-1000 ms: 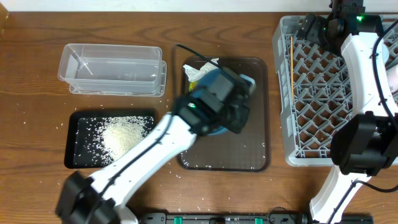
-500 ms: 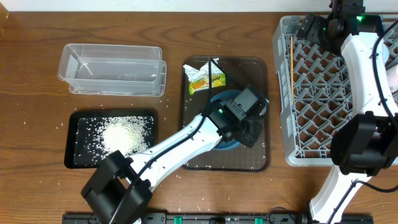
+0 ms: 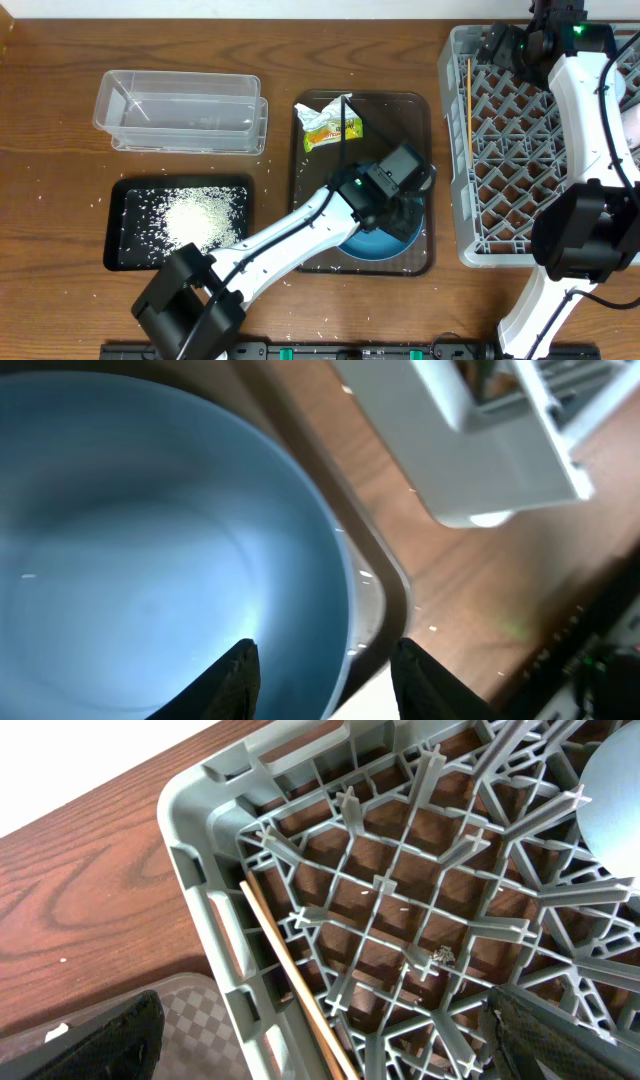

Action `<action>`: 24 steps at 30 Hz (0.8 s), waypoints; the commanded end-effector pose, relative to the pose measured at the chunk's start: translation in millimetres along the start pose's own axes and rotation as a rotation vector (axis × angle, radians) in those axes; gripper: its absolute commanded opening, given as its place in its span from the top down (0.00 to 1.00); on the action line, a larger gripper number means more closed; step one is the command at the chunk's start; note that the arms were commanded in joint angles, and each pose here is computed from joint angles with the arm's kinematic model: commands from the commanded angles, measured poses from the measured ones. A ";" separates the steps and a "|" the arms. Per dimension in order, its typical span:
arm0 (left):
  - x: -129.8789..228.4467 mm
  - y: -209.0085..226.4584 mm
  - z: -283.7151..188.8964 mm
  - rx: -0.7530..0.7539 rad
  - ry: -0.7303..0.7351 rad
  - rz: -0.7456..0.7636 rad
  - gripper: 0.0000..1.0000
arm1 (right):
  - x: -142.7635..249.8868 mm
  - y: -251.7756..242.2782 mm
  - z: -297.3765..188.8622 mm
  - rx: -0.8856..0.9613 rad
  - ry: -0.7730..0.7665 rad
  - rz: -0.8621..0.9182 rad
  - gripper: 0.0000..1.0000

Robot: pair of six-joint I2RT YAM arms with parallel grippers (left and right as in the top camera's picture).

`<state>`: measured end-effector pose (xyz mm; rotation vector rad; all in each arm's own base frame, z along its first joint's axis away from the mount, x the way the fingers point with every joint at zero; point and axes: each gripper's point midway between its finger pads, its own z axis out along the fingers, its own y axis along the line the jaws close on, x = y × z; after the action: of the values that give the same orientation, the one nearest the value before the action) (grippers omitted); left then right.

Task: Sort waste into correct bins and load items into the dishwasher rack
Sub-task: 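Carry the empty blue plate back and set it on the brown tray, then reach the left gripper to the white tissue wrapper and grasp it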

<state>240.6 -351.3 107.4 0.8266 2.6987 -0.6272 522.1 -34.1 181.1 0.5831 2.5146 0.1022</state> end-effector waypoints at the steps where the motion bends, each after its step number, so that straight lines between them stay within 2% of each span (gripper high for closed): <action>1: -37.5 28.5 -25.3 -0.093 -0.122 -0.039 0.53 | 0.1 -2.9 1.6 0.006 0.003 0.016 0.01; 5: -79.3 70.6 -57.8 -0.186 -0.250 -0.087 0.53 | 0.1 -2.9 1.6 0.006 0.003 0.016 0.01; 8: -100.9 98.8 -73.4 -0.225 -0.325 -0.065 0.51 | 0.1 -2.9 1.6 0.006 0.003 0.016 0.01; 11: -114.2 127.8 -74.8 -0.284 -0.354 0.013 0.50 | 0.1 -2.9 1.6 0.006 0.003 0.016 0.01; 13: -121.5 156.5 -71.7 -0.371 -0.375 -0.009 0.50 | 0.1 -2.9 1.6 0.006 0.003 0.016 0.01; 16: -125.9 194.9 -56.0 -0.460 -0.377 -0.053 0.50 | 0.1 -2.9 1.6 0.006 0.003 0.016 0.01; 24: -97.3 236.4 9.8 -0.485 -0.230 -0.100 0.50 | 0.1 -2.9 1.6 0.006 0.003 0.016 0.01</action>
<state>455.2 -230.4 71.8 0.4474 2.5035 -0.1170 522.1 -34.1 181.1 0.5831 2.5146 0.1022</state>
